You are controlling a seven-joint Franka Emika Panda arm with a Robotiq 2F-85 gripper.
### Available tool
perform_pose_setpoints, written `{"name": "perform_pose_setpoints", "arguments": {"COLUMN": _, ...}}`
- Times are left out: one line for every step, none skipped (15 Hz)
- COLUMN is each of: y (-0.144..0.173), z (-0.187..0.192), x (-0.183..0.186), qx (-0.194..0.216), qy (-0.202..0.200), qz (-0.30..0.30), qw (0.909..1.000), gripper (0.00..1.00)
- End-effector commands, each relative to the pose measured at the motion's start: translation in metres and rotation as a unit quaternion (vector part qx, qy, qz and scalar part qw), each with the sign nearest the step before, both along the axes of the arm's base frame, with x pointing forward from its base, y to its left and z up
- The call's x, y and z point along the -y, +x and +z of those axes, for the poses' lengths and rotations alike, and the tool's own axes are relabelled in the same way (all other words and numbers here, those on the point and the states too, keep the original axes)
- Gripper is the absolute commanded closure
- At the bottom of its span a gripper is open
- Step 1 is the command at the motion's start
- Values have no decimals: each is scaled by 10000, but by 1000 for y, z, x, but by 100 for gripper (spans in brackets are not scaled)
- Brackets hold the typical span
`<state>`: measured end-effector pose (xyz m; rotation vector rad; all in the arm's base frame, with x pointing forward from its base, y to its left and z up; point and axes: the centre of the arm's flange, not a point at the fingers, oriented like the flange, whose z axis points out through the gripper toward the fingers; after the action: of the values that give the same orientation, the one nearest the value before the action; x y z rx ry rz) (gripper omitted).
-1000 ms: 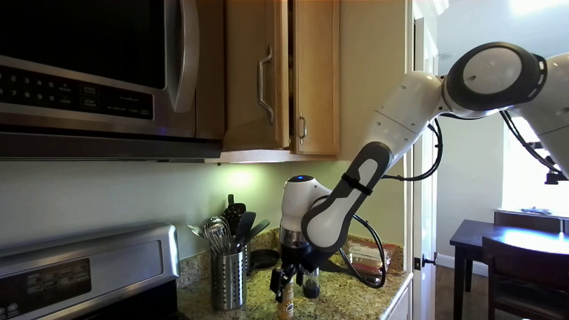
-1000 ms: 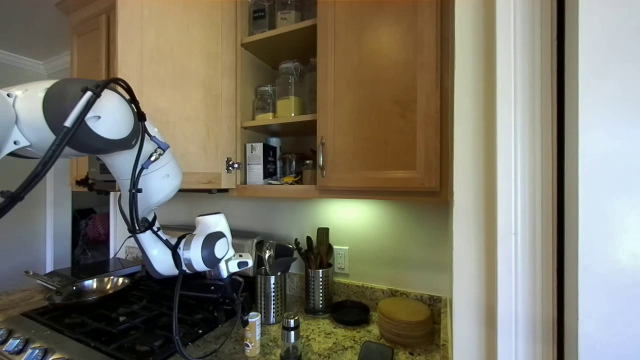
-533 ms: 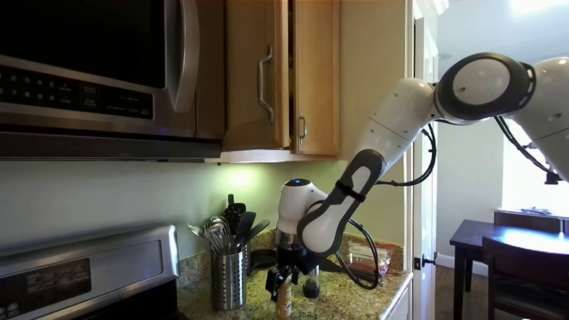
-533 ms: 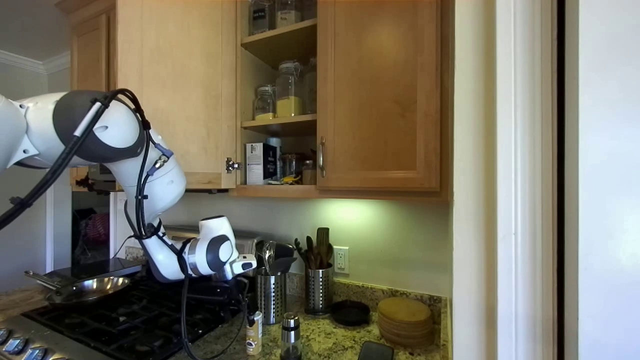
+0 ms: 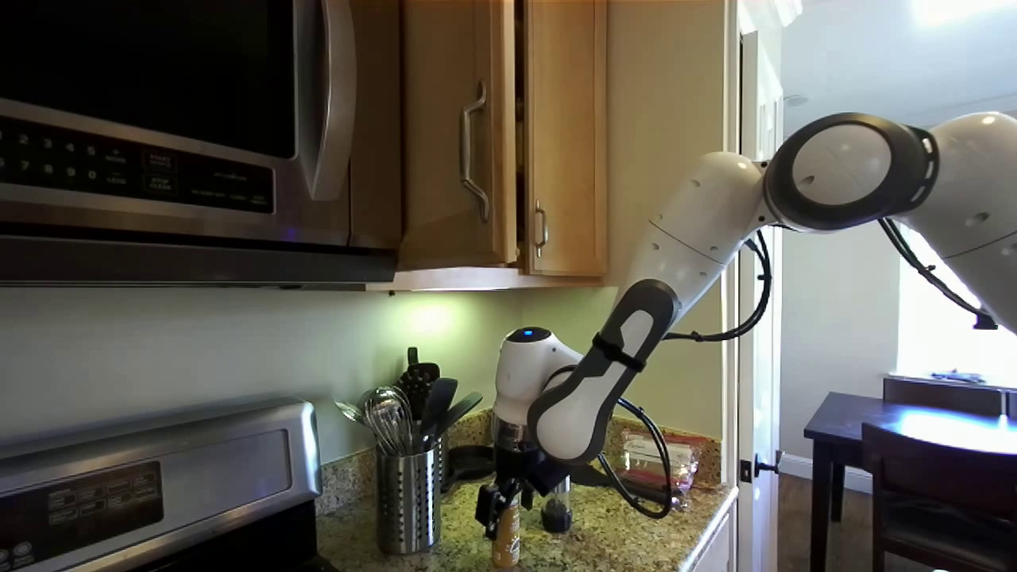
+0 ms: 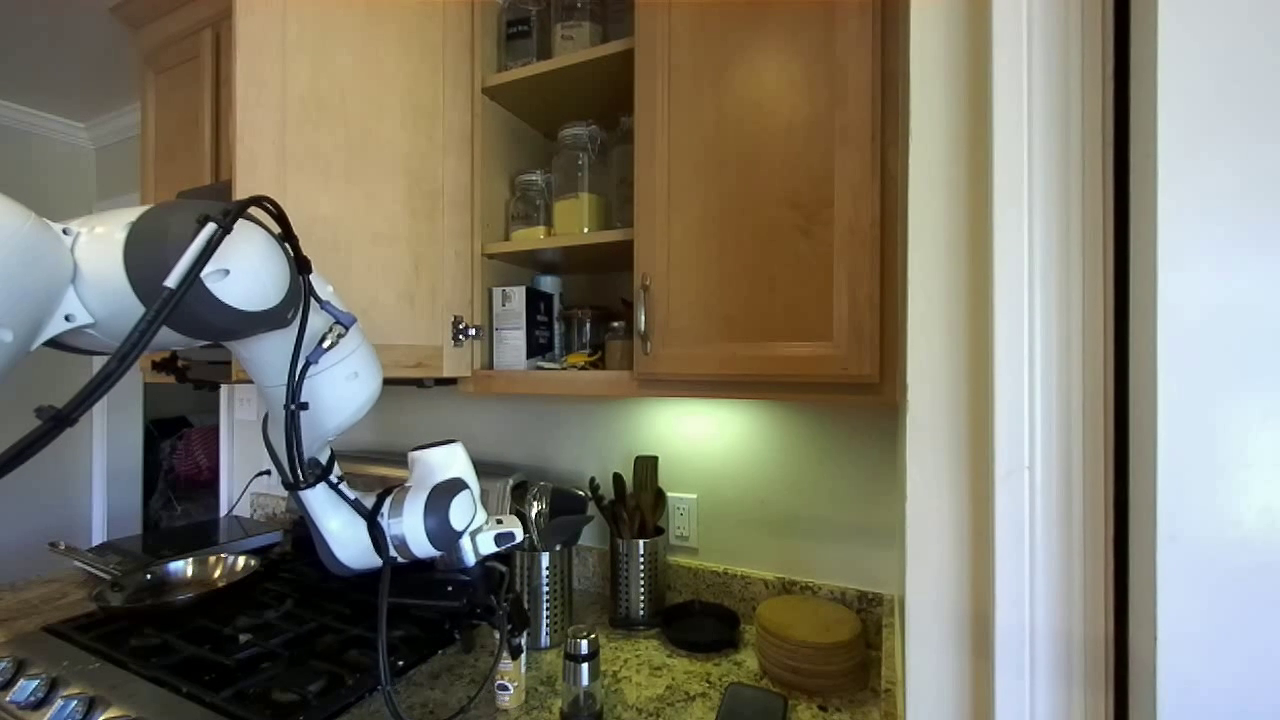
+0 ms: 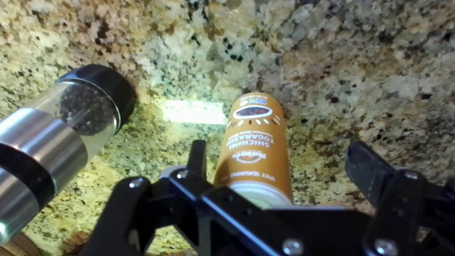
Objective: Open the left door of the upper cabinet, place the brown can in the cabinet, place the glass jar in the cabinet, close the cabinet door
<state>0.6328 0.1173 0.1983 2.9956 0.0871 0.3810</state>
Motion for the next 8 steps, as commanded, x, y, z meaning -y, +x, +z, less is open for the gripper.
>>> {"name": "perform_pose_setpoints", "arguments": {"y": 9, "z": -4, "x": 0, "qx": 170, "qy": -84, "qz": 37, "qw": 9998, "gripper": 0}}
{"name": "perform_pose_setpoints", "arguments": {"y": 12, "z": -4, "x": 0, "qx": 191, "qy": -66, "qz": 26, "qw": 9998, "gripper": 0}}
{"name": "perform_pose_setpoints", "arguments": {"y": 14, "z": -3, "x": 0, "qx": 207, "qy": -61, "qz": 17, "qw": 9998, "gripper": 0}}
{"name": "perform_pose_setpoints", "arguments": {"y": 16, "z": -2, "x": -1, "qx": 226, "qy": -55, "qz": 17, "qw": 9997, "gripper": 0}}
{"name": "perform_pose_setpoints", "arguments": {"y": 18, "z": -1, "x": -1, "qx": 249, "qy": -46, "qz": 20, "qw": 9997, "gripper": 0}}
{"name": "perform_pose_setpoints", "arguments": {"y": 19, "z": 0, "x": -1, "qx": 263, "qy": -46, "qz": 20, "qw": 9996, "gripper": 0}}
{"name": "perform_pose_setpoints", "arguments": {"y": 19, "z": 0, "x": -1, "qx": 268, "qy": -62, "qz": 26, "qw": 9996, "gripper": 25}}
{"name": "perform_pose_setpoints", "arguments": {"y": 19, "z": 1, "x": 0, "qx": 265, "qy": -61, "qz": 23, "qw": 9996, "gripper": 26}}
